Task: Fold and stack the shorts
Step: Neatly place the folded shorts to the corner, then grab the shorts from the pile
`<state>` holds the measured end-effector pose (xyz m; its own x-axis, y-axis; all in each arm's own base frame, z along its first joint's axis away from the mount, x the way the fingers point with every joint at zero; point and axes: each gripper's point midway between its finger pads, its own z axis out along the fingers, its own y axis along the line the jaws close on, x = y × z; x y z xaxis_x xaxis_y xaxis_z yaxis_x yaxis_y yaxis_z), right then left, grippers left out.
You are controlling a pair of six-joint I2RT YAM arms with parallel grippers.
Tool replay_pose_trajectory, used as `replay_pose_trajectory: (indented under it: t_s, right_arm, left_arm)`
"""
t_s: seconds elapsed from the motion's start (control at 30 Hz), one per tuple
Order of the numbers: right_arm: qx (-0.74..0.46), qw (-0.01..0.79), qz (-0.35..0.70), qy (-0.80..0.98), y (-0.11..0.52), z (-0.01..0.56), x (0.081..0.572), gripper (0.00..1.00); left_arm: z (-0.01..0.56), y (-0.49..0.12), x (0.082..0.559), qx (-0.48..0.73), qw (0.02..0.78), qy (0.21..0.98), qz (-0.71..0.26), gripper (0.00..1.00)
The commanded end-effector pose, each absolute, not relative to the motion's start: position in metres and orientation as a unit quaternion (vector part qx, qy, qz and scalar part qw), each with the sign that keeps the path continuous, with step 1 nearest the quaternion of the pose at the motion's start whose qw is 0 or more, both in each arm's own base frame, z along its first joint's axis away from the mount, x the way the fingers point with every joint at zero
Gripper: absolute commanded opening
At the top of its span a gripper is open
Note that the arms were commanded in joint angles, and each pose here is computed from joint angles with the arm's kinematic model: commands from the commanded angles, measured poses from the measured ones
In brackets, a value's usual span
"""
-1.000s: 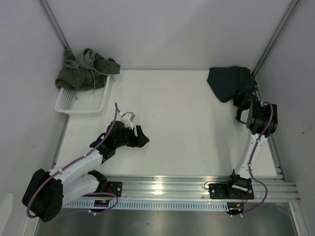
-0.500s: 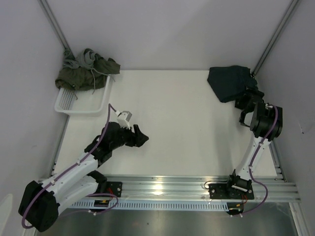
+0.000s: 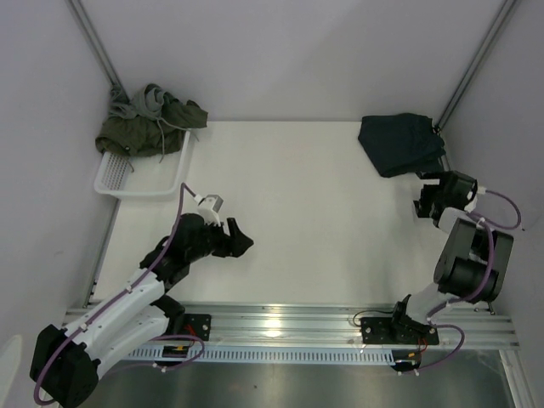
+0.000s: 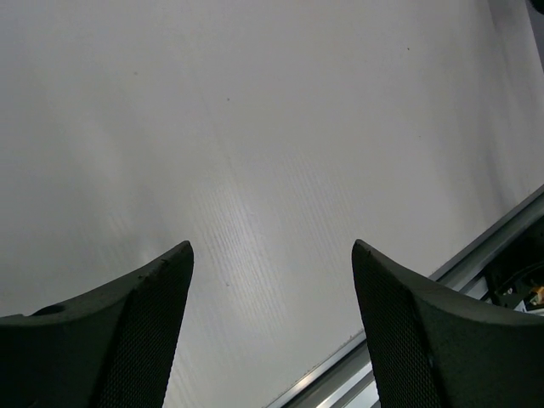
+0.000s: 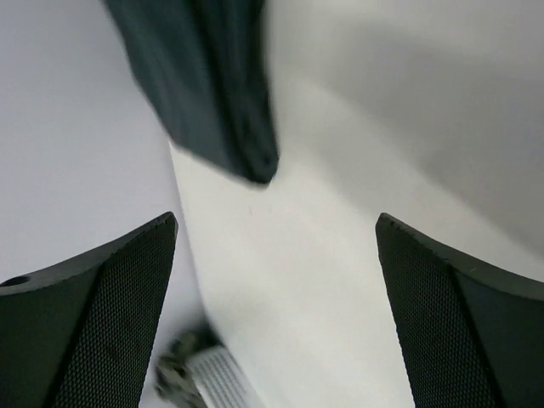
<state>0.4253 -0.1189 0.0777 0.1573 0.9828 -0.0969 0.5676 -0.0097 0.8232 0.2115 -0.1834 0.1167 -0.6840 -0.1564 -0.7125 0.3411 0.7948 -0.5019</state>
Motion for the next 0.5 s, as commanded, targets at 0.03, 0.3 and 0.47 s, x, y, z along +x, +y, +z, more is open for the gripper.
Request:
replay_pose_trajectory:
  t_s: [0.03, 0.3, 0.47]
  right_arm:
    - [0.503, 0.395, 0.197, 0.743, -0.069, 0.121, 0.394, 0.99]
    - [0.277, 0.478, 0.241, 0.798, 0.008, 0.165, 0.353, 1.00]
    - [0.187, 0.496, 0.244, 0.812, 0.030, 0.147, 0.338, 0.99]
  left_arm:
    - [0.149, -0.181, 0.231, 0.024, 0.439, 0.842, -0.313, 0.79]
    - [0.155, -0.178, 0.243, 0.015, 0.461, 0.835, -0.298, 0.99]
    - [0.155, -0.161, 0.250, -0.006, 0.500, 0.824, -0.268, 0.99]
